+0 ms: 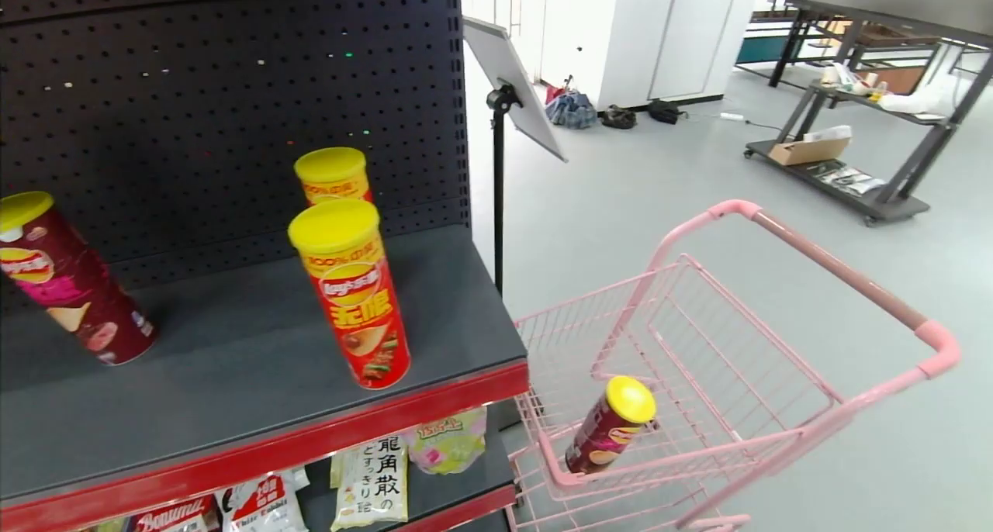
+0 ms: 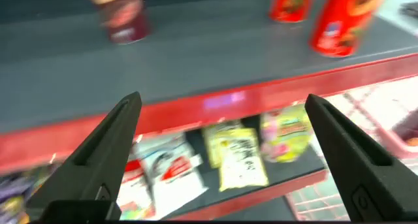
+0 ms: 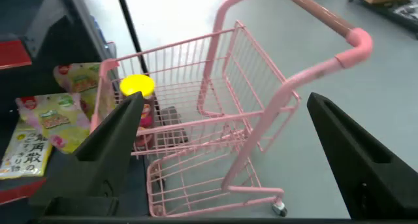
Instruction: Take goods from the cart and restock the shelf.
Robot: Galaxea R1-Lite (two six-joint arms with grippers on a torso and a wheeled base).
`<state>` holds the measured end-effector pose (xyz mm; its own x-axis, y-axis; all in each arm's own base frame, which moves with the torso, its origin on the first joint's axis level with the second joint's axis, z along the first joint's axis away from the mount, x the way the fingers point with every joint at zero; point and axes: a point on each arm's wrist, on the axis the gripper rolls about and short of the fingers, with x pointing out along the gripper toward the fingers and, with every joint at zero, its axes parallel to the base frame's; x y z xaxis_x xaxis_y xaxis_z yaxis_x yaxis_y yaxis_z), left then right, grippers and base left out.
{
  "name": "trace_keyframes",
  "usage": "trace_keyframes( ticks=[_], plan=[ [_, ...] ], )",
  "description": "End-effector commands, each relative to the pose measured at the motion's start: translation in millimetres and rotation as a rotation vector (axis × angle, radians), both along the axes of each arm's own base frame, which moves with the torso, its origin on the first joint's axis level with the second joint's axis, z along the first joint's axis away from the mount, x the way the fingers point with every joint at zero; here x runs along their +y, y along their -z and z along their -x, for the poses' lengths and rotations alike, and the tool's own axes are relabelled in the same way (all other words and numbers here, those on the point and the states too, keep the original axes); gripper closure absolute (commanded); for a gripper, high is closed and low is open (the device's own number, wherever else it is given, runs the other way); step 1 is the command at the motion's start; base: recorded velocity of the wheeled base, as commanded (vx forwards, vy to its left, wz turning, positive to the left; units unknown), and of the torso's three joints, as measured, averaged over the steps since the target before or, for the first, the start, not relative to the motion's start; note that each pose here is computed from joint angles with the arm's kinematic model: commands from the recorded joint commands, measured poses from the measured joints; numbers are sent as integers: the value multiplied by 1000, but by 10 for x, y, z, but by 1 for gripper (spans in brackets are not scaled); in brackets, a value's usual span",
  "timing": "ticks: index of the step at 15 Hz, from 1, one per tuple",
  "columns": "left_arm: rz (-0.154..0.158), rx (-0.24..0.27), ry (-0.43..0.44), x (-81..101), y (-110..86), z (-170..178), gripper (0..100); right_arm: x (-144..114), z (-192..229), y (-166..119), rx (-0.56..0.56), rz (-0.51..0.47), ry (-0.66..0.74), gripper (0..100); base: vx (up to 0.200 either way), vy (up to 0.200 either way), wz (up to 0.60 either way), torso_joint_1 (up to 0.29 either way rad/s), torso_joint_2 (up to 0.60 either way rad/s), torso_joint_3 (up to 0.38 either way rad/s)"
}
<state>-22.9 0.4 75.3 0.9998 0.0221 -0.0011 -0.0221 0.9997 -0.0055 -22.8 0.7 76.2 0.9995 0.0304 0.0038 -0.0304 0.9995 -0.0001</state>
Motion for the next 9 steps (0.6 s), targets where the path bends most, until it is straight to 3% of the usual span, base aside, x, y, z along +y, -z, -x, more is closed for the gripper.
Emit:
trace_keyframes(
  ticks=[1,5,9],
  plan=[
    [1,0,-1,0,-1,-1,0,0,0,-2,-1,0,-2,0,0,0,0,0,0,0],
    [1,0,-1,0,-1,-1,0,0,0,-2,-1,-2,0,0,0,0,0,-20,32,26],
    [1,0,-1,0,-1,-1,0,0,-1,2,1,-2,0,0,0,0,0,-138,340,188]
  ],
)
